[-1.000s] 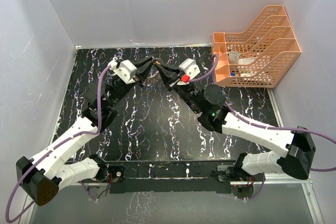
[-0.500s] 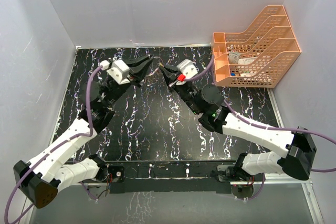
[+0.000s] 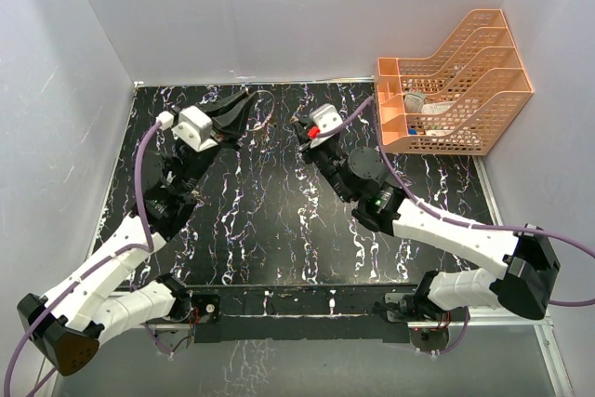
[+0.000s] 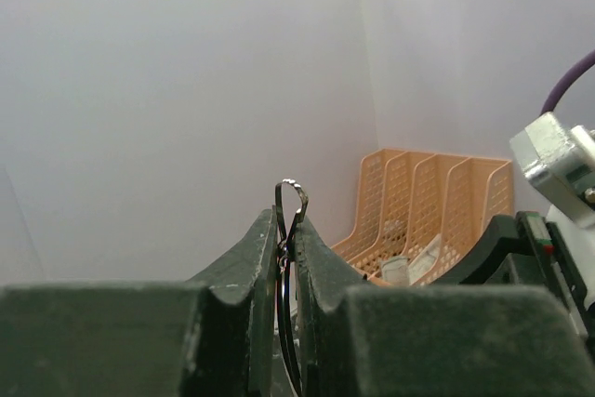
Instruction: Remove the keys from the keyring
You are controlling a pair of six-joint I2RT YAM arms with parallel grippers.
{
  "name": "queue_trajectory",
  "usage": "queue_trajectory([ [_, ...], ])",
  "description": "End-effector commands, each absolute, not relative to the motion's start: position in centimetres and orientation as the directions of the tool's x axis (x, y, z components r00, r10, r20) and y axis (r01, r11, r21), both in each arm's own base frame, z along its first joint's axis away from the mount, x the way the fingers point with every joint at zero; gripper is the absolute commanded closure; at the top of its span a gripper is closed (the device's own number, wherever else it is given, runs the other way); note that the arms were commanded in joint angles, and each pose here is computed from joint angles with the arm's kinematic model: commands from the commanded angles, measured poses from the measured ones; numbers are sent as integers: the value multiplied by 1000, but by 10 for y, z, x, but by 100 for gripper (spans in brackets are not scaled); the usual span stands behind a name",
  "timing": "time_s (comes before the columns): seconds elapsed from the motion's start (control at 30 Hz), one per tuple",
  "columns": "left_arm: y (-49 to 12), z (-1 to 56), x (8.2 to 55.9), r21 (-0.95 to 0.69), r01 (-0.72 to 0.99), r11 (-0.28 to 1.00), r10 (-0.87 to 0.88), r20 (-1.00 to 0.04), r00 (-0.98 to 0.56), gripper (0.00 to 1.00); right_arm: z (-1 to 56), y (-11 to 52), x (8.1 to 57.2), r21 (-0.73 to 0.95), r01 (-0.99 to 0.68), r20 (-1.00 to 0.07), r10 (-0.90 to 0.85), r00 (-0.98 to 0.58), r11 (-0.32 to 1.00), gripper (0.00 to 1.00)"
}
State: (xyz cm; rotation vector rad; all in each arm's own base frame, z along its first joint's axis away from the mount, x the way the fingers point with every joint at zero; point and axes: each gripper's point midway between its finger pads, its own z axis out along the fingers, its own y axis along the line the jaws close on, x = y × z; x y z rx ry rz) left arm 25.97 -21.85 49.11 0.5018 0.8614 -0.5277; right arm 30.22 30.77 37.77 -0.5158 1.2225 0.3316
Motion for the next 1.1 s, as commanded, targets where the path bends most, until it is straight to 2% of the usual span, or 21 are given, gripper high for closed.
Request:
queue_trajectory([
  [0.0, -198, 470, 285, 154, 500, 852, -135, -859, 493, 100, 375, 274, 326, -125, -411, -969, -22, 245, 903, 100],
  [0.3, -191, 346, 338, 83, 378, 922, 14, -983, 181, 100, 323, 224, 375, 28, -385, -999, 37, 17, 922, 100],
  [0.5, -196, 267, 368, -24, 409, 912, -15, -1000, -25, 100, 273, 226, 398, 67, -418, -993, 20, -116, 906, 100],
  [0.73, -199, 211, 387, -151, 451, 880, -88, -984, -156, 100, 213, 250, 428, 175, -524, -956, 16, -294, 834, 100],
  [0.9, -200, 175, 398, -265, 492, 829, -165, -958, -236, 100, 183, 266, 444, 197, -559, -940, -6, -341, 805, 100],
  [1.07, -206, 158, 404, -311, 517, 797, -191, -943, -273, 100, 154, 280, 458, 212, -578, -927, -24, -374, 788, 100],
])
